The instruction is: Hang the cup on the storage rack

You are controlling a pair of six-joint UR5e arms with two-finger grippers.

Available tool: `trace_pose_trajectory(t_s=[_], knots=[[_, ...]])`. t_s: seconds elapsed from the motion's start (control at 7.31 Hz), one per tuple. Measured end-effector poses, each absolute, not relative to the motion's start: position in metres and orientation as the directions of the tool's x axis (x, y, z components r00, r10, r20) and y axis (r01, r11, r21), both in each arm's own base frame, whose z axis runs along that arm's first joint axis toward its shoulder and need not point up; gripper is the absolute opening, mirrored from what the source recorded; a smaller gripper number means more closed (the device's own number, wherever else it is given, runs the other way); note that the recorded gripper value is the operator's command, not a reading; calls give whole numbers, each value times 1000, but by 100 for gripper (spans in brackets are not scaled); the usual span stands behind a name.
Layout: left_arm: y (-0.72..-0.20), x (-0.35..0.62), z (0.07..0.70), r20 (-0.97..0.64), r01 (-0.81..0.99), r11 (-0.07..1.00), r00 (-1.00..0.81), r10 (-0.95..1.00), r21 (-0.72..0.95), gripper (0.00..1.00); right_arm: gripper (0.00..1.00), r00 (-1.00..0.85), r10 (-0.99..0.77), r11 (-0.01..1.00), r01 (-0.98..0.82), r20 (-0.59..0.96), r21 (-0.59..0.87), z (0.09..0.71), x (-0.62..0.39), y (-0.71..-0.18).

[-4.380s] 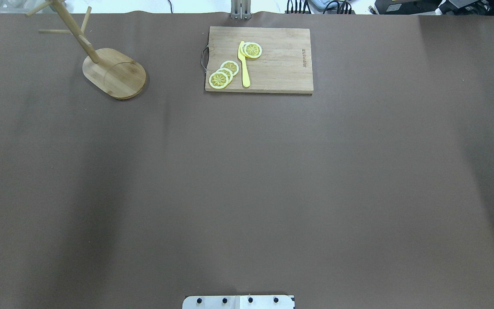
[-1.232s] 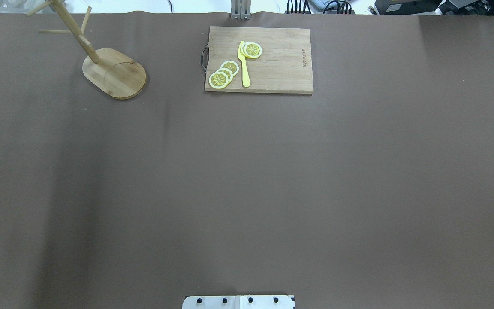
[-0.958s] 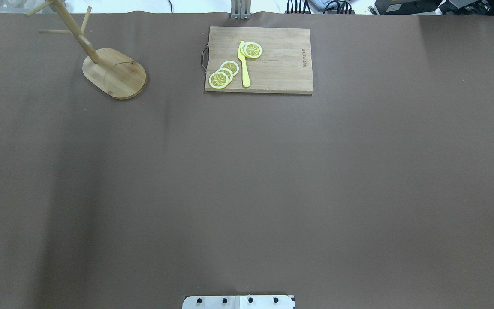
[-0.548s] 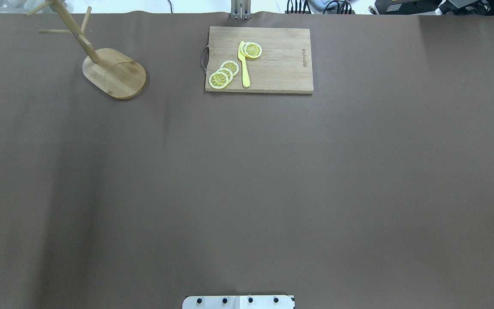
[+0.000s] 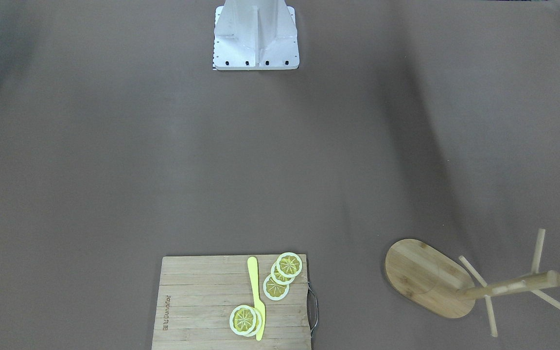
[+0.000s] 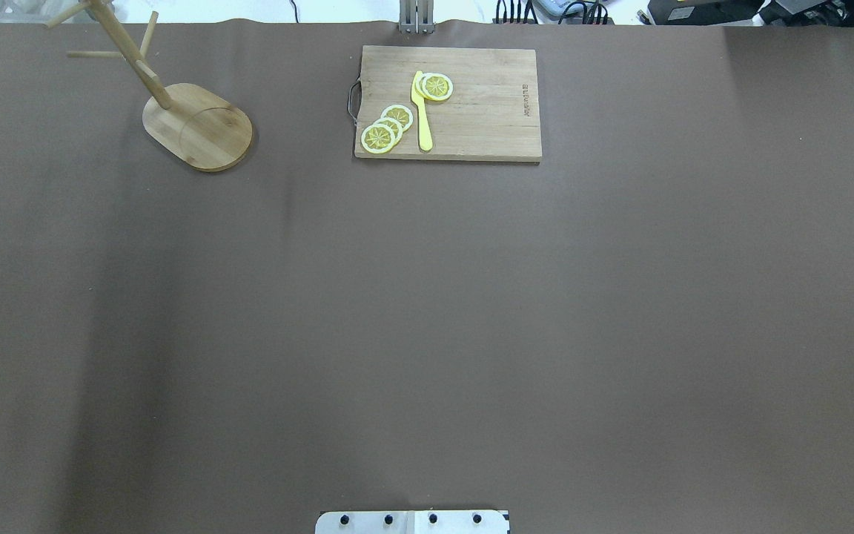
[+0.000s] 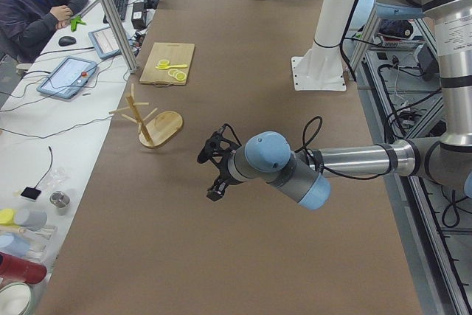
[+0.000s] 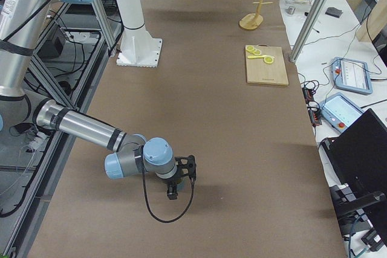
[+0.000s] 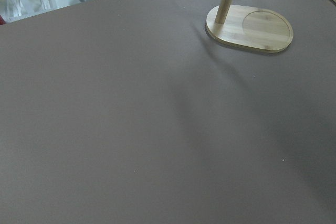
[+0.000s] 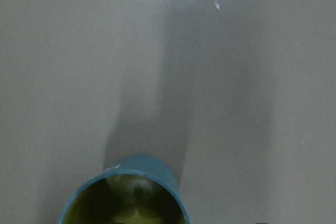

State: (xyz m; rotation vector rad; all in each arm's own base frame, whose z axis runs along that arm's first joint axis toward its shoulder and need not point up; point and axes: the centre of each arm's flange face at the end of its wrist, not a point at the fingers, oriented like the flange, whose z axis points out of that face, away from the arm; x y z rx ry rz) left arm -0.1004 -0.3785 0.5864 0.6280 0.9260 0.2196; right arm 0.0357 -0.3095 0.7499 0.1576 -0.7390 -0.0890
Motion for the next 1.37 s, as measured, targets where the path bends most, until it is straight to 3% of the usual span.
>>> trace_pose_trajectory(t_s=[0.41,0.68,0.96,1.1,1.37], knots=[[-379,-101,586,-676,86,802,595,435,591,99,69,742,-131,986,27,658,166,753,34,-312],[-379,-101,586,-675,86,801,595,435,592,99,56,740,-144,984,38,658,173,751,29,-317],[-379,-101,586,-675,86,801,595,435,592,99,34,738,-147,985,45,659,169,754,27,-319],[-379,-101,586,-675,86,801,596,435,592,99,6,736,-147,985,47,660,167,755,27,-319],[-379,-101,586,-675,86,801,596,435,592,99,0,731,-148,984,43,666,171,752,25,-325]])
